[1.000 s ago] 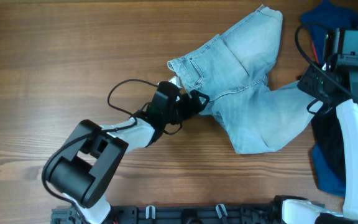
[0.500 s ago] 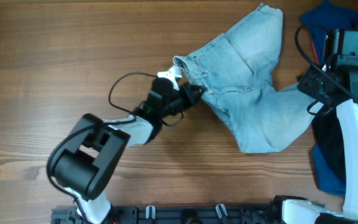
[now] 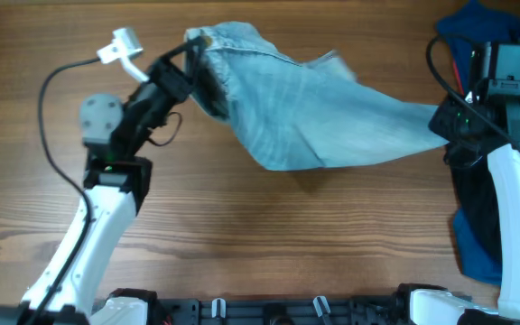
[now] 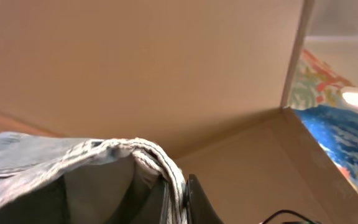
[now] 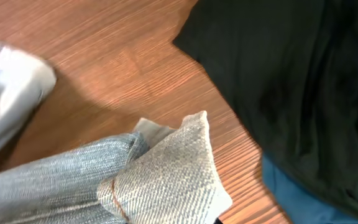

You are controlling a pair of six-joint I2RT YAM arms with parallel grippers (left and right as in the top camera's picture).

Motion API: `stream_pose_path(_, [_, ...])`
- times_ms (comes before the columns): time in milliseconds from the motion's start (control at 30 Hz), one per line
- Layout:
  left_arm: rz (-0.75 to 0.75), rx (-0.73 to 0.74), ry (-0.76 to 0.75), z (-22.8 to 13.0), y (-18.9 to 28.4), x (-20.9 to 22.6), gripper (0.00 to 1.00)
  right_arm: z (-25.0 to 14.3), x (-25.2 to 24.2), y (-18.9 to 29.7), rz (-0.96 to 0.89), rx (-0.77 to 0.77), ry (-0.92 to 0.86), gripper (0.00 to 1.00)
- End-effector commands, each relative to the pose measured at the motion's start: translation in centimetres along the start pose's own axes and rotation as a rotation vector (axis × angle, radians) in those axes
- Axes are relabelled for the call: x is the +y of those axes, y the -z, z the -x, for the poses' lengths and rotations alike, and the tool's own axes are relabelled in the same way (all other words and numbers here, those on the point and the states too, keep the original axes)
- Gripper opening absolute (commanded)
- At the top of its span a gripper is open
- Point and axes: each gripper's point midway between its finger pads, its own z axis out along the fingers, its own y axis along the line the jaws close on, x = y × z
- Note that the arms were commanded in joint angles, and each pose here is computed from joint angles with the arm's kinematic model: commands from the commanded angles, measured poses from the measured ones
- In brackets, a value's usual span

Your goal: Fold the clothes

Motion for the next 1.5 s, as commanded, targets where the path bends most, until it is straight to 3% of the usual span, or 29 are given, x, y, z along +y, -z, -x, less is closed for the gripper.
stream_pose_path(0, [0.026,-0.132,-0.051,5.0,1.3,-0.6,0.04,0.9,-1.2,0.9,-0.047,-0.039,-0.028,0.04])
stream_pose_path(167, [0.157,-0.066,-0.046,3.4,1.4,2.9,0.04,0.9,-1.2,0.9,-0.047,-0.038,-0.005,0.04])
stream_pose_path(233, [0.225,-0.008,-0.054,1.9,1.5,4.6,0.11,0.9,-1.2,0.9,-0.047,-0.038,-0.005,0.04])
stream_pose_path(300, [0.303,0.073,-0.064,-0.3,1.6,6.8,0.31,0.9,-1.2,0.9,-0.047,-0.038,-0.006,0.04])
stream_pose_path(333, [0.348,0.108,-0.070,-1.4,1.7,8.2,0.34,0.9,-1.2,0.9,-0.047,-0.038,-0.006,0.04])
stream_pose_path(433, [0.514,0.187,-0.067,-4.1,2.2,13.3,0.43,0.9,-1.2,0.9,-0.047,-0.037,-0.005,0.04])
stream_pose_path(500, [0.566,0.233,-0.027,-5.9,2.1,16.1,0.47,0.7,-1.3,0.9,-0.051,-0.030,-0.003,0.04])
stream_pose_path(567, [0.570,0.298,0.046,-7.9,2.0,17.5,0.46,0.5,-1.4,0.9,-0.055,-0.022,0.001,0.04])
stream_pose_path(700, [0.472,0.530,0.204,-13.5,2.3,16.1,0.41,0.4,-1.4,0.9,-0.057,-0.016,0.025,0.04])
stream_pose_path(800, [0.567,0.661,0.293,-17.3,4.7,16.5,0.44,0.5,-1.4,0.9,-0.056,-0.020,0.024,0.04])
stream_pose_path(1000, [0.719,0.947,0.326,-24.2,10.3,15.9,0.47,0.6,-1.3,0.8,-0.052,-0.027,0.022,0.04])
stream_pose_path(1100, [0.797,1.056,0.270,-26.4,12.7,15.9,0.49,0.6,-1.3,0.8,-0.053,-0.024,0.023,0.04])
stream_pose_path(1267, [1.019,1.076,0.019,-26.8,15.5,18.5,0.64,0.6,-1.3,0.8,-0.054,-0.024,0.023,0.04])
stream_pose_path(1467, [0.955,1.136,-0.056,-29.4,14.9,17.5,0.67,0.5,-1.4,0.8,-0.055,-0.020,0.024,0.04])
